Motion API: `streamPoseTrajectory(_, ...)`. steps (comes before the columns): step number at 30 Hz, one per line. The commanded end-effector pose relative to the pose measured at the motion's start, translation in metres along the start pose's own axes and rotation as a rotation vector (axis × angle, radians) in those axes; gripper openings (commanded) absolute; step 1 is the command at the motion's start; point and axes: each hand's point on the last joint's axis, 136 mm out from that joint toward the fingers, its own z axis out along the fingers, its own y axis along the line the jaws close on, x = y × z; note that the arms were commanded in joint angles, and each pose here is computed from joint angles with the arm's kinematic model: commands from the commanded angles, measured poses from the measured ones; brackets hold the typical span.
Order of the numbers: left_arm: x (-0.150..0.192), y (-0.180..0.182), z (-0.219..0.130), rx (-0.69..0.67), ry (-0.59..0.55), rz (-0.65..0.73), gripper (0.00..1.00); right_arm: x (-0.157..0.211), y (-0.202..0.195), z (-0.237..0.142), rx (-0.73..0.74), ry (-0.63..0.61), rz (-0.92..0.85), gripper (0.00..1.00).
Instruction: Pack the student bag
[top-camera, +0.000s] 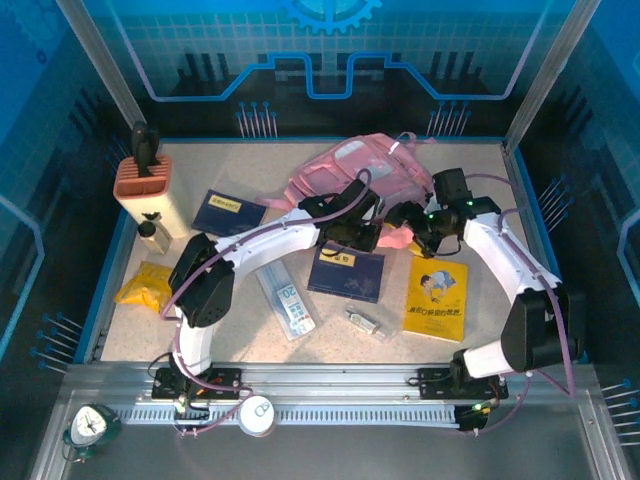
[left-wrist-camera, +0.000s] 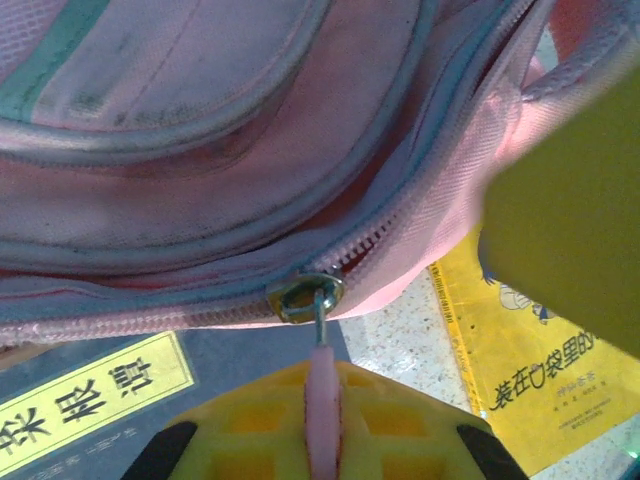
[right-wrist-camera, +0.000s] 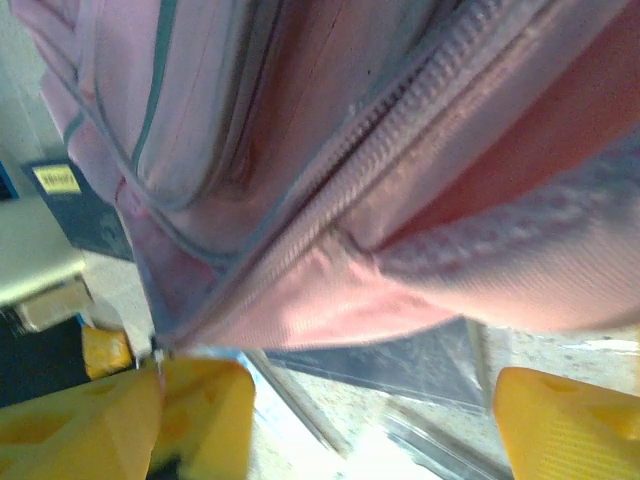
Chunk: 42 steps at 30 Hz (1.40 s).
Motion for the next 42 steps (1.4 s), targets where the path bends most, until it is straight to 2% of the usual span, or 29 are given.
streamPoseTrajectory(1, -0.010, -0.031, -0.012, 0.111, -0.058, 0.017, 0.00, -0.013, 0.013, 0.010, -0.033, -0.065, 0.098, 0.85)
streamPoseTrajectory(7, -0.004, -0.038, -0.003, 0.142, -0.022, 0.036, 0.00, -0.027, 0.008, 0.039, -0.002, -0.063, 0.126, 0.68)
streamPoseTrajectory(11, 0.000, -0.037, -0.006, 0.132, -0.010, 0.081, 0.00, -0.035, 0.003, 0.046, 0.031, -0.071, 0.102, 0.45)
streamPoseTrajectory(15, 0.004, -0.024, -0.010, 0.086, 0.001, 0.131, 0.00, -0.041, 0.001, 0.045, 0.034, -0.081, 0.093, 0.18)
streamPoseTrajectory(19, 0.005, 0.009, -0.012, 0.013, 0.014, 0.116, 0.00, -0.049, -0.002, 0.037, 0.047, -0.100, 0.078, 0.00)
streamPoseTrajectory(25, 0.017, 0.076, -0.014, -0.075, 0.030, 0.052, 0.00, -0.069, -0.002, 0.013, -0.007, -0.136, 0.081, 0.00)
streamPoseTrajectory(30, 0.020, 0.145, -0.011, -0.157, 0.037, -0.082, 0.00, -0.070, 0.004, -0.008, -0.013, -0.159, 0.035, 0.00)
streamPoseTrajectory(33, 0.005, 0.166, -0.007, -0.156, 0.016, -0.159, 0.00, -0.062, 0.011, -0.006, -0.026, -0.138, 0.013, 0.00)
streamPoseTrajectory(36, -0.016, 0.173, -0.003, -0.178, -0.034, -0.169, 0.00, -0.052, 0.019, -0.001, -0.027, -0.120, -0.005, 0.00)
streamPoseTrajectory(42, -0.062, 0.197, 0.002, -0.219, -0.096, -0.224, 0.00, -0.024, 0.061, 0.027, -0.063, -0.092, -0.082, 0.00)
